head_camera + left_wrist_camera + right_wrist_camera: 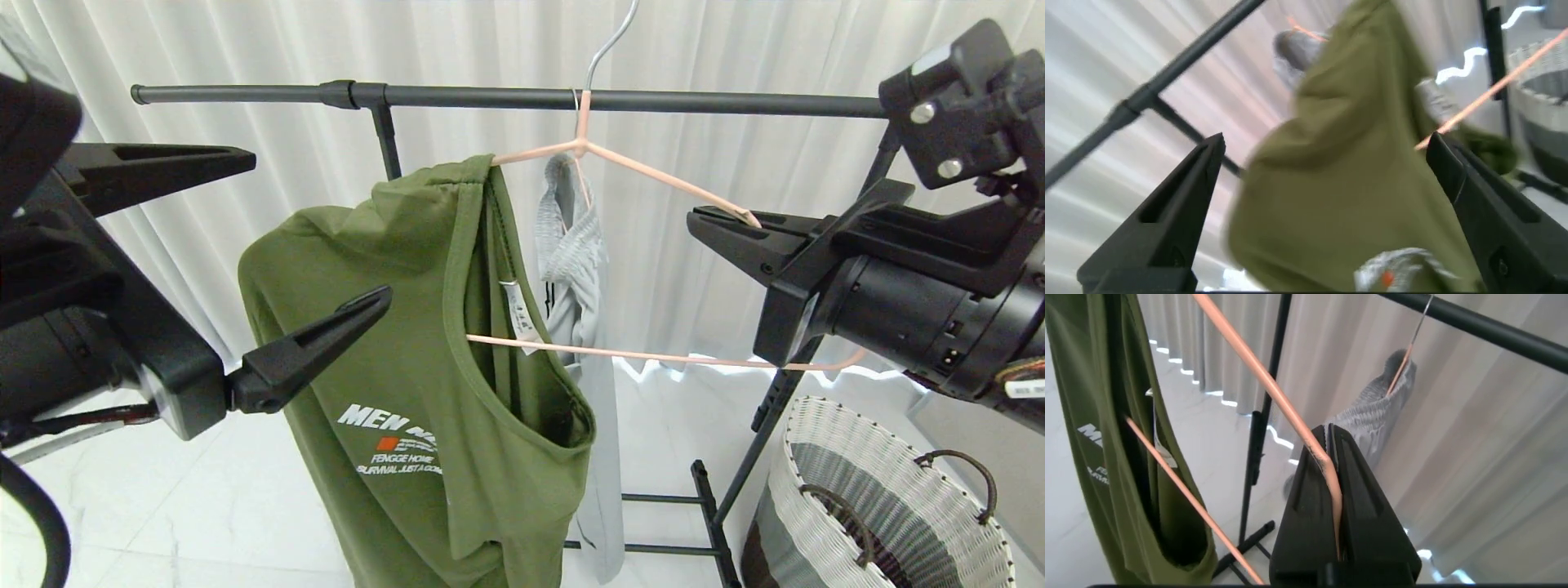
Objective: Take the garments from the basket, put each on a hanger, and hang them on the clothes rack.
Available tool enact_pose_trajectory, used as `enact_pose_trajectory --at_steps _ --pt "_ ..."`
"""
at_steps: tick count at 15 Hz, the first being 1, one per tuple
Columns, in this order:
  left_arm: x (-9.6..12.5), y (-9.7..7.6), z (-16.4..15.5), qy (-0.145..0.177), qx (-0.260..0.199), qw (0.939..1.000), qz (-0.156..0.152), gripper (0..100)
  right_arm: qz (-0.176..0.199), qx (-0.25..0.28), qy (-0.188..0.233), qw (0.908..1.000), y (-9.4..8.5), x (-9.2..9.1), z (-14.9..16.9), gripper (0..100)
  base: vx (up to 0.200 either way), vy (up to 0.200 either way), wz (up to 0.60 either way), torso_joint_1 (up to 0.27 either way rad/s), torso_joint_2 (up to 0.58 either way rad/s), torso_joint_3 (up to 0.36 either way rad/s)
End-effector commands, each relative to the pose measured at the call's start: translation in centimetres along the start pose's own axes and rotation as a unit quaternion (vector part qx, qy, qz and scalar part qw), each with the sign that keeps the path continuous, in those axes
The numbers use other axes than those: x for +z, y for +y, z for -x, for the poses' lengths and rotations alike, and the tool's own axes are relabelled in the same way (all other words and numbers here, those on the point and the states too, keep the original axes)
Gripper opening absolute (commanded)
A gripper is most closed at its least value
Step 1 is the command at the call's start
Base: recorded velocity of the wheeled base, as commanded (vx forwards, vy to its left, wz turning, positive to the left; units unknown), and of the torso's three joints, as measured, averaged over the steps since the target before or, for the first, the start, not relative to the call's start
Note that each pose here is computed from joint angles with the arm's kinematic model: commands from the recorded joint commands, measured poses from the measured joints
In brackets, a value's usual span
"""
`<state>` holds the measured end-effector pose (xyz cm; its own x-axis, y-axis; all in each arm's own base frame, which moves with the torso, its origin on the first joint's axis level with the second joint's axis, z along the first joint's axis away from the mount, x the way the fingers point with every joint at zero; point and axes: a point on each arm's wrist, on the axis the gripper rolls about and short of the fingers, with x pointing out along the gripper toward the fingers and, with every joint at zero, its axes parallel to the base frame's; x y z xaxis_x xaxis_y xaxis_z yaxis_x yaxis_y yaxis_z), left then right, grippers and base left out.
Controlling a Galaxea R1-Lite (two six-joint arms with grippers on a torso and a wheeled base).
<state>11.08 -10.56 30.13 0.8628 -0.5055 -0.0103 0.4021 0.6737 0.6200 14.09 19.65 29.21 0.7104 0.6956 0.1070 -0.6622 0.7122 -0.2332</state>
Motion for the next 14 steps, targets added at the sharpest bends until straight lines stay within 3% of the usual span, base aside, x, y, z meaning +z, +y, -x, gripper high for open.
enact_pose_trajectory --at_steps 1,6,14 --pt "-0.2 0.5 -0.3 0.009 0.012 0.9999 -0.003 100 0.001 0.000 -0.002 1.0000 -0.1 0.1 0.1 0 0.000 0.000 0.00 0.000 0.00 0.000" --pt "-0.4 -0.1 -2.9 0.034 -0.001 0.9988 -0.035 100 0.022 0.017 -0.008 0.9996 0.3 0.3 0.2 0 0.000 0.000 0.00 0.000 0.00 0.000" --pt "-0.3 0.1 -5.8 0.055 0.003 0.9977 -0.040 100 0.027 0.042 -0.022 0.9985 1.1 0.9 0.8 0 0.000 0.000 0.00 0.000 0.00 0.000"
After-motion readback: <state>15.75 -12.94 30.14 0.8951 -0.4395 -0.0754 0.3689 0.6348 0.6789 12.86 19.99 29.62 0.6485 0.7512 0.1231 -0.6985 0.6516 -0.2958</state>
